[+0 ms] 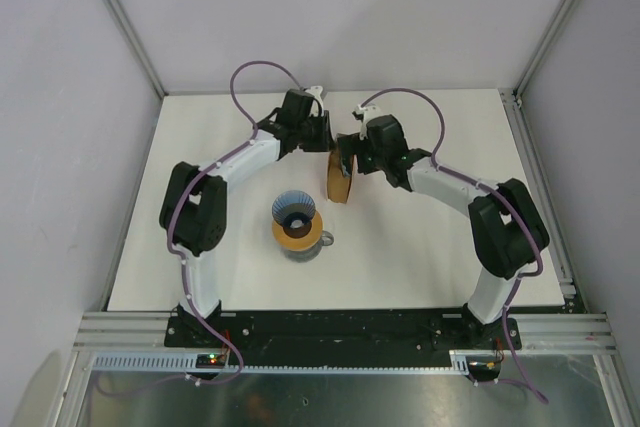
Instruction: Place the coffee filter in the dripper
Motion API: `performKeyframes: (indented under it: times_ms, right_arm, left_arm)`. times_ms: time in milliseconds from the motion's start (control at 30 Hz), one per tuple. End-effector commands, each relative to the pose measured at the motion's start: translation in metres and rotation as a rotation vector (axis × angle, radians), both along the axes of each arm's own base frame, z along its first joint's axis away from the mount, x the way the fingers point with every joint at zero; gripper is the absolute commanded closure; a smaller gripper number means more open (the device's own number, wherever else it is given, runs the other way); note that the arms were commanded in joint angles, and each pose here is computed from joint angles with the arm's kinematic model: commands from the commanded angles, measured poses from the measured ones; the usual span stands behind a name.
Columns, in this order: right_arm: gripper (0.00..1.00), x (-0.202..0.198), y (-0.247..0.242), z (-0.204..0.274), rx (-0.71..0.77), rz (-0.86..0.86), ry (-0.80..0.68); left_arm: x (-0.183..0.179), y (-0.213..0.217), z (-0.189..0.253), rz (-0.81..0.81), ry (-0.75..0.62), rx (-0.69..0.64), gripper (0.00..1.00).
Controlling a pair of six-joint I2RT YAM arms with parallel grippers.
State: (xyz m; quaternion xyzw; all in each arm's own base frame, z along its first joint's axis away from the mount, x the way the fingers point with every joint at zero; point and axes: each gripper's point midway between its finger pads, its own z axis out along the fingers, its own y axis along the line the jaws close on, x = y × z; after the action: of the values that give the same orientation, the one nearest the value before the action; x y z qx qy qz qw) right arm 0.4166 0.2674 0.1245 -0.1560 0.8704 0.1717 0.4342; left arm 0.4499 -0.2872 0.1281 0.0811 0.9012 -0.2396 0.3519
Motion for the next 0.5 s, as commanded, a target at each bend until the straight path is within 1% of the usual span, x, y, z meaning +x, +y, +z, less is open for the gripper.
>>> performKeyframes:
  times_ms: [0, 167, 467]
  right_arm:
    - [0.02, 0.0078, -0.0060, -0.0059, 0.005, -0.033, 0.002]
    - [0.03, 0.0099, -0.0108, -0.0070, 0.001, -0.041, 0.005]
    - [0.03, 0.0111, -0.0146, -0.0078, -0.006, -0.046, 0.006]
  left_arm:
    - [0.0058, 0.0048, 0.0491, -0.008, -0.133, 0.015, 0.66]
    - [0.0059, 0.0105, 0.0563, -0.011, -0.166, 0.043, 0.65]
    - [0.0032, 0.0123, 0.0480, -0.049, -0.172, 0.077, 0.65]
